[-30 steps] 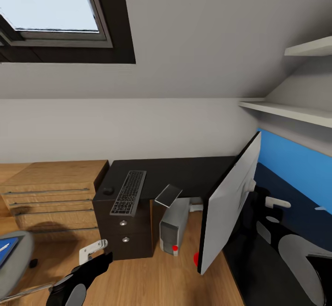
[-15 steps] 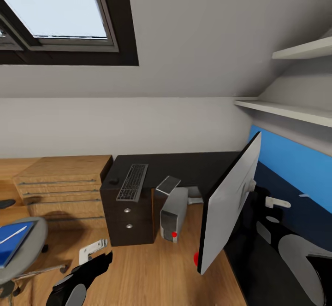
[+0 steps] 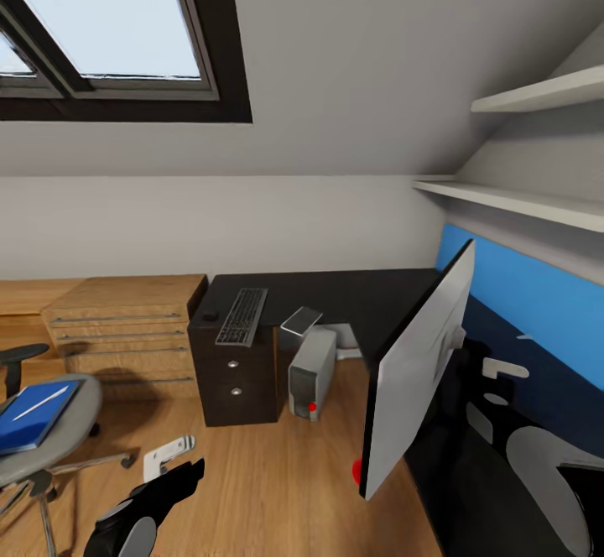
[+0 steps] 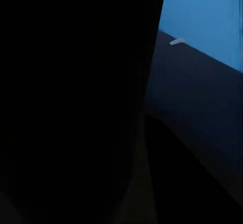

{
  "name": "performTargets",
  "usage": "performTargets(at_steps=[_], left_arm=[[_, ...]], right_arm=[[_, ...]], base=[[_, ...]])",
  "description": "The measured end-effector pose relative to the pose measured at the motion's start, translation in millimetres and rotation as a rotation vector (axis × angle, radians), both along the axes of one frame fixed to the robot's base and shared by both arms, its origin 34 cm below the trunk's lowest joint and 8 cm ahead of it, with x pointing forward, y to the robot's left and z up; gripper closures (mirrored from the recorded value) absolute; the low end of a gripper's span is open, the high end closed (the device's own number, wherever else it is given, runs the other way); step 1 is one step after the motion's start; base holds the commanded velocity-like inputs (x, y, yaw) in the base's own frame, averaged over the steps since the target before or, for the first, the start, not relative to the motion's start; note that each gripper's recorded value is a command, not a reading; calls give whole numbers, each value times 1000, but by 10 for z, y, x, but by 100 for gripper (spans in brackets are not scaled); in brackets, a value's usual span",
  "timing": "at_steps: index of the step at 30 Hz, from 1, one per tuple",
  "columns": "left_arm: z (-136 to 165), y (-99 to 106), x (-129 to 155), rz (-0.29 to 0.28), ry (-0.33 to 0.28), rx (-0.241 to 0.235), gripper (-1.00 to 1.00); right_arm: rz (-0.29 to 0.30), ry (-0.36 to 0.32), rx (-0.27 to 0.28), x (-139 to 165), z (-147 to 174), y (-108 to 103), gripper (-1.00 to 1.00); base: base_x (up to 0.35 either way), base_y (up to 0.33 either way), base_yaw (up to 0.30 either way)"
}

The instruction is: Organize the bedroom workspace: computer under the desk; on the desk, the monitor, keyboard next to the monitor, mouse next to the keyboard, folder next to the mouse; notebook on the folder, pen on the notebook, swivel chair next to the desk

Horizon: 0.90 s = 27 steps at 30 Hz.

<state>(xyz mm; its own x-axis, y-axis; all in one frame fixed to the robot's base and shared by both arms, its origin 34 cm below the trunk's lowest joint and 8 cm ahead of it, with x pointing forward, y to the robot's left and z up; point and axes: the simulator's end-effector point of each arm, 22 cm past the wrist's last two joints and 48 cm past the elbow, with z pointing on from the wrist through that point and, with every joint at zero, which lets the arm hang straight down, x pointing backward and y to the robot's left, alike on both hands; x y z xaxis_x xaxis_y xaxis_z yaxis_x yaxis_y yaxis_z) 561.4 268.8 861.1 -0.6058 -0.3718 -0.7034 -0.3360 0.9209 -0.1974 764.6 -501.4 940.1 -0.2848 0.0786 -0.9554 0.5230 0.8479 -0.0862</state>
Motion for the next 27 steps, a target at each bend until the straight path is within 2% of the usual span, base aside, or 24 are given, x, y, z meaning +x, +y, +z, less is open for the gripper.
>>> performTargets(at_steps=[16,27], left_arm=[[6,25,0,2,-1,6,-100],[-24,50,-13,5,6,9,-100]], right_arm=[[-5,-1,8,-8,-4,-5,100],[1,0,4,1,1,18,100]], base=[[-142,-307,0],[-26,-340,0]])
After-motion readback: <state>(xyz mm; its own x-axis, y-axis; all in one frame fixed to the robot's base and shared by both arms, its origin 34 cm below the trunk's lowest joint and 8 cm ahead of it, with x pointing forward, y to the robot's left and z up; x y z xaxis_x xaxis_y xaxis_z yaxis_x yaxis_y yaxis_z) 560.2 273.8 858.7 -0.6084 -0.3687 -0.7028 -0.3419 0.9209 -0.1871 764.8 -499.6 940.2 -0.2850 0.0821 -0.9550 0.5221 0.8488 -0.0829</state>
